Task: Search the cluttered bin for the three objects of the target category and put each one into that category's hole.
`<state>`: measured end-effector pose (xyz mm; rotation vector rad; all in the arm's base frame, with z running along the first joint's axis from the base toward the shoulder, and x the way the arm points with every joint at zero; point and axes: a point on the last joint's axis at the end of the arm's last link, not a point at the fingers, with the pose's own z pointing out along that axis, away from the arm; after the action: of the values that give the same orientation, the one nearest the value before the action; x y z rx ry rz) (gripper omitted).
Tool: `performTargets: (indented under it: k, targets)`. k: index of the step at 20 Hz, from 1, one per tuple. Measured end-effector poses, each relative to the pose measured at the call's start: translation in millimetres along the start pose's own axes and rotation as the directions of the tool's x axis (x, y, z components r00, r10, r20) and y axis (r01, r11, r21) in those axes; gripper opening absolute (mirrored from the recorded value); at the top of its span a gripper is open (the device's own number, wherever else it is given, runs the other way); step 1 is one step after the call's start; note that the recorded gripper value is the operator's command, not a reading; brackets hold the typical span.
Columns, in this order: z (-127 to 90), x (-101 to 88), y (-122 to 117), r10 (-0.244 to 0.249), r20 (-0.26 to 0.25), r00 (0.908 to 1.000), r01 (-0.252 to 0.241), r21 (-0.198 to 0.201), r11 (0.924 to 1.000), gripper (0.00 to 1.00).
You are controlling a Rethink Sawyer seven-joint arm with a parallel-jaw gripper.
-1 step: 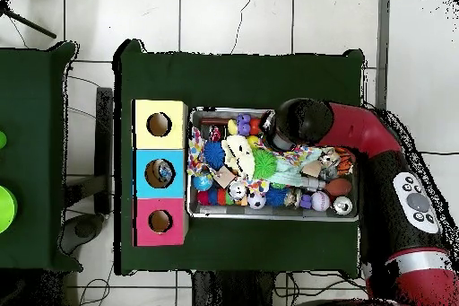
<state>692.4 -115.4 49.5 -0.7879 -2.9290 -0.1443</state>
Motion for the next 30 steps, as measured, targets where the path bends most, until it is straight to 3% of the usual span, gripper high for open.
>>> performTargets:
  k: [11,20,30]
  targets:
    - [35,11.6,-11,0.015,-0.012,0.9998,-0.015,-0.03,0.9994,1.0]
    - [60,22.2,-22,-0.027,-0.026,0.9993,0.027,0.01,0.9996,1.0]
    - [66,26.0,-20,-0.062,-0.019,0.9979,0.063,0.035,0.9974,1.0]
